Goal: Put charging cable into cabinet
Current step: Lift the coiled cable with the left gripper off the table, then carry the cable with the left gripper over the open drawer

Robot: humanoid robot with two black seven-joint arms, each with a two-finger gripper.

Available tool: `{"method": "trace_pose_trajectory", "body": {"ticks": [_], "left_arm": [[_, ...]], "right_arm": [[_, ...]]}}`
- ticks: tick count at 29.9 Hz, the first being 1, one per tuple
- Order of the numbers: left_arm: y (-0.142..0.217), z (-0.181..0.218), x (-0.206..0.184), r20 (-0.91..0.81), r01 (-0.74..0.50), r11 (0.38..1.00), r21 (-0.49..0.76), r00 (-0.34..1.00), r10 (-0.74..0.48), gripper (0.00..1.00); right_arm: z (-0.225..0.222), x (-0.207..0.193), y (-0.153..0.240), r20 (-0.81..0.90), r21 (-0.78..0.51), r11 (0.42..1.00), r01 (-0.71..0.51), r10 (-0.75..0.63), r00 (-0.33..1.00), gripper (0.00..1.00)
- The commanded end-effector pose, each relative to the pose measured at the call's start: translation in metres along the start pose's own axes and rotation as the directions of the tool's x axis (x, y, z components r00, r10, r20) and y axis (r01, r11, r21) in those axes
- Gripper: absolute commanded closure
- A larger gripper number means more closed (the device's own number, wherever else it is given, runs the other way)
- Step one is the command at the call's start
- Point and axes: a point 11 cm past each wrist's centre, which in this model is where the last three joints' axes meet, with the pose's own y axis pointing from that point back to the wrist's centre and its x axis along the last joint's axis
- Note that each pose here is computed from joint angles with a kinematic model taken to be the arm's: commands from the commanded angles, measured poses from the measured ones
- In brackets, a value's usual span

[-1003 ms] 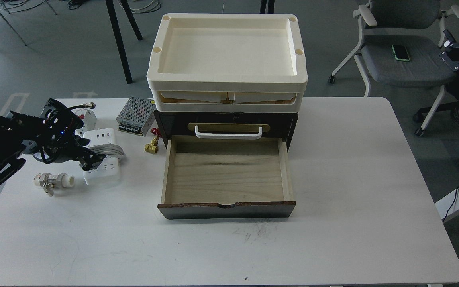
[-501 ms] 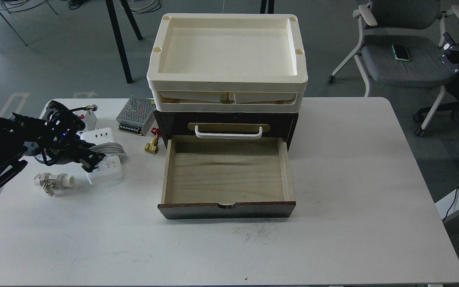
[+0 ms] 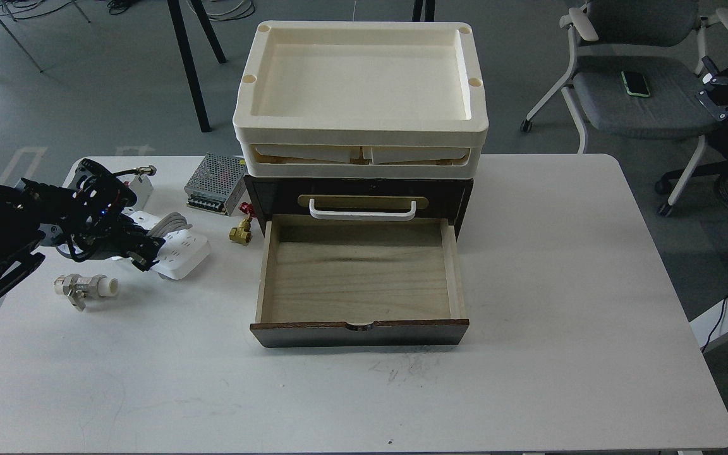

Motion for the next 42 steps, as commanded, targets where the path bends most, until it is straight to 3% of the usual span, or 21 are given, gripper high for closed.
{"method": "trace_pose_trajectory", "body": {"ticks": [1, 7, 15, 24, 29, 34, 38, 42], "left_arm": [[0.003, -0.005, 0.001, 0.000, -0.007, 1.000, 0.010, 1.000, 0.007, 1.00], [0.021, -0.027, -0.004, -0.033, -0.085, 0.995, 0.052, 0.996, 0.087, 1.00], [0.064, -0.076, -0.019, -0.069, -0.082, 0.982, 0.168, 0.993, 0.094, 1.00], [0.159, -0.125, -0.047, -0.191, -0.126, 0.949, 0.290, 0.964, 0.186, 1.00], [0.205, -0.088, -0.044, -0.312, -0.193, 0.966, 0.171, 0.920, 0.239, 1.00], [0.223, -0.023, -0.022, -0.493, -0.298, 0.953, -0.053, 0.838, 0.234, 1.00], [0.220, 0.016, -0.002, -0.586, -0.369, 0.908, -0.200, 0.788, 0.191, 1.00], [0.208, 0.052, 0.028, -0.683, -0.473, 0.813, -0.338, 0.718, 0.133, 1.00]], "right_arm": [[0.001, 0.001, 0.001, 0.001, -0.001, 1.000, -0.002, 0.002, 1.000, 0.00], [0.001, 0.001, 0.001, 0.001, -0.001, 1.000, -0.002, 0.002, 1.000, 0.00], [-0.001, 0.001, 0.001, 0.004, 0.004, 1.000, -0.001, 0.001, 1.000, 0.00], [-0.001, 0.001, 0.001, 0.003, 0.004, 1.000, -0.003, 0.003, 1.000, 0.00], [0.001, 0.002, 0.001, 0.005, 0.002, 1.000, -0.004, 0.004, 1.000, 0.00], [0.003, 0.000, 0.000, 0.011, 0.001, 1.000, 0.001, -0.001, 1.000, 0.00], [0.005, 0.000, 0.000, 0.011, -0.003, 1.000, 0.001, -0.001, 1.000, 0.00], [0.010, -0.001, -0.001, 0.012, -0.013, 1.000, 0.003, -0.003, 1.000, 0.00]]}}
